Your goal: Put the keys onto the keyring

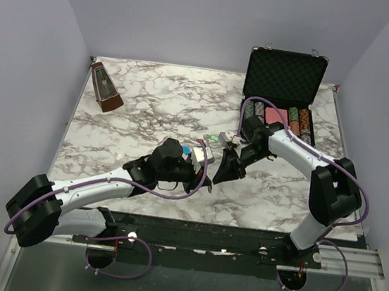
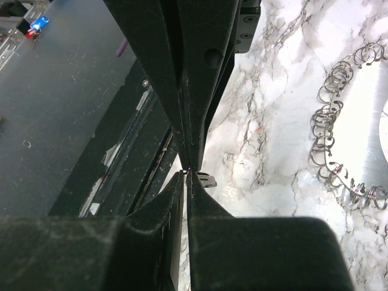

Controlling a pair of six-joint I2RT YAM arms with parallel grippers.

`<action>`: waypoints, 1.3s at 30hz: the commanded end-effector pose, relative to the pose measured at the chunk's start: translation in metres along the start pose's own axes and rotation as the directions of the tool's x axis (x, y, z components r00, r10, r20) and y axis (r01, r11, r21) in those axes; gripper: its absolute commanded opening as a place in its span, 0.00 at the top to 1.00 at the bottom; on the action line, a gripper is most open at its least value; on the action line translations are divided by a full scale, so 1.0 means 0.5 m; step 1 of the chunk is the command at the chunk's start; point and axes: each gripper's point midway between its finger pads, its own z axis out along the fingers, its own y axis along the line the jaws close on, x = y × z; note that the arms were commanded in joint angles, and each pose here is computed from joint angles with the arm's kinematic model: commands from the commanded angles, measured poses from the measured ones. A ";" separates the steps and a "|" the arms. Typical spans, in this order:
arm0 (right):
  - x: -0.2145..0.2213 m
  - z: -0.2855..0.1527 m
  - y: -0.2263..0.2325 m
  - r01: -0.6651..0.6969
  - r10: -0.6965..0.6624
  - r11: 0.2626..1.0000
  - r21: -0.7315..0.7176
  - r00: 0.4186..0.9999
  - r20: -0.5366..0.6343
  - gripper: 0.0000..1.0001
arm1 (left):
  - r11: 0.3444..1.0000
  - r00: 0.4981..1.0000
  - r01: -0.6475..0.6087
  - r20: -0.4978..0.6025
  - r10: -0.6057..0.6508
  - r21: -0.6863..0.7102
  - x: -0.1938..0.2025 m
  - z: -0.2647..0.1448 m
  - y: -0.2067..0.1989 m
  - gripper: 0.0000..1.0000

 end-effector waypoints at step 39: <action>0.019 0.018 0.001 -0.008 0.008 1.000 -0.004 0.999 -0.051 0.86 | 0.999 0.998 0.020 0.055 -0.018 -0.036 -0.040 -0.001 0.017 1.00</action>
